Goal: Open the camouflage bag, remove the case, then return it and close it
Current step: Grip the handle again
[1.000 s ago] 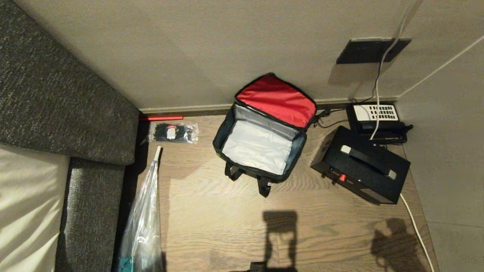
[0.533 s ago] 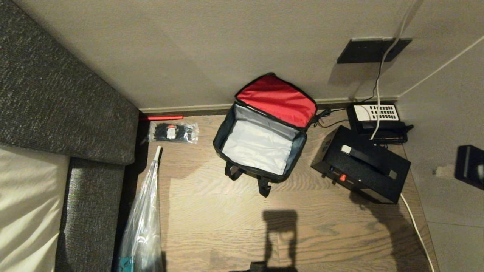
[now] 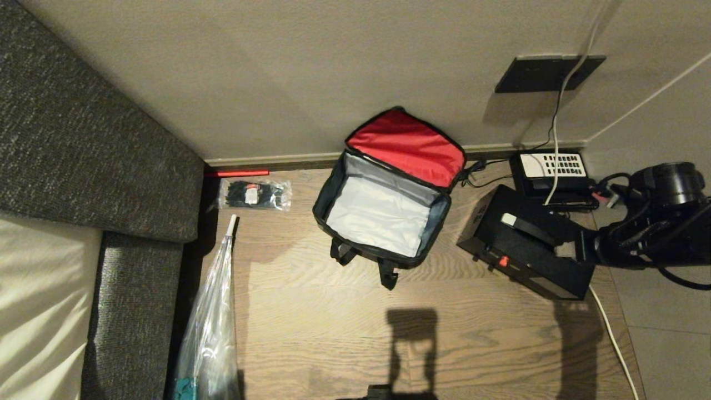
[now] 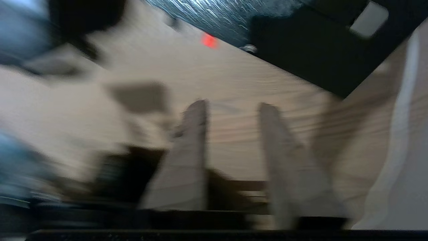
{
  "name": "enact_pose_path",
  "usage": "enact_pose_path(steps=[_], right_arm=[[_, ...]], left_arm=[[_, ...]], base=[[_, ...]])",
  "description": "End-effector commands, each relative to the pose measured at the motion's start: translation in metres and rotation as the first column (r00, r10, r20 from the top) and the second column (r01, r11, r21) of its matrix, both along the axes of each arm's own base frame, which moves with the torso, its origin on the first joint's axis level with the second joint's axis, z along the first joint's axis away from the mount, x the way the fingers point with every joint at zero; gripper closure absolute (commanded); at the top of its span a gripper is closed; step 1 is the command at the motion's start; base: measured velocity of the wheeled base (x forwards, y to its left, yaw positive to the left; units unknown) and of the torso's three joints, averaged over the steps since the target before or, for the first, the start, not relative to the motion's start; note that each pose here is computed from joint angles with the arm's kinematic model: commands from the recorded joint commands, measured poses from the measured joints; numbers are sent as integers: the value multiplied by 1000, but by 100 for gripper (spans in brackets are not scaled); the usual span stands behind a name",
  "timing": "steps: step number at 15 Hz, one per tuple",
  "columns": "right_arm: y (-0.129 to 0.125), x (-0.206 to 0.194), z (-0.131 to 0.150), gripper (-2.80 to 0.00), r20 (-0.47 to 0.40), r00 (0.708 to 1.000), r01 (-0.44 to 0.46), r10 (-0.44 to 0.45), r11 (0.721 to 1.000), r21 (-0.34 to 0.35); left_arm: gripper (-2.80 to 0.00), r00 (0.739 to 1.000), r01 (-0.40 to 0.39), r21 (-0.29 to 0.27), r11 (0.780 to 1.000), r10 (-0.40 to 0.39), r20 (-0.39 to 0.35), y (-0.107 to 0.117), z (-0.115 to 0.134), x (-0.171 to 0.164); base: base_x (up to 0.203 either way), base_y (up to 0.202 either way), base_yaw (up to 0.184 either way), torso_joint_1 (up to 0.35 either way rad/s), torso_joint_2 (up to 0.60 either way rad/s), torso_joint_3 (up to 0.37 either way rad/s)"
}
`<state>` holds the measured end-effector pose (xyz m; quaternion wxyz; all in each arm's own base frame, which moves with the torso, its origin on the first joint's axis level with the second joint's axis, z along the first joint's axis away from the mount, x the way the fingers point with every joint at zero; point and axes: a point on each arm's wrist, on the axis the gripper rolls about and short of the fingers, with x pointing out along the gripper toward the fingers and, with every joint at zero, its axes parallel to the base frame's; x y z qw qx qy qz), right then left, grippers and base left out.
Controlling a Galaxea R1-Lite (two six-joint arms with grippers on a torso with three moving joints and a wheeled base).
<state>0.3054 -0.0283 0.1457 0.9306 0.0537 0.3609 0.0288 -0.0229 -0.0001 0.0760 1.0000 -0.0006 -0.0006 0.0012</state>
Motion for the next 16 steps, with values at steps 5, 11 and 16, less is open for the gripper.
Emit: enact_pose_path(steps=[5,11,16], right_arm=[[5,26,-30,-280,165,980,-44,114,925,-376],[18,8,-51,-280,85,993,24,81,565,-824],[41,24,-77,-280,114,993,84,30,500,-862]], left_arm=[[0,1000,-1,0,1000,1,2,0,0,0],[0,1000,-1,0,1000,1,2,0,0,0],[0,1000,-1,0,1000,1,3,0,0,0]], base=[[0,0,0,0,0,0],[0,0,0,0,0,0],[0,0,0,0,0,0]])
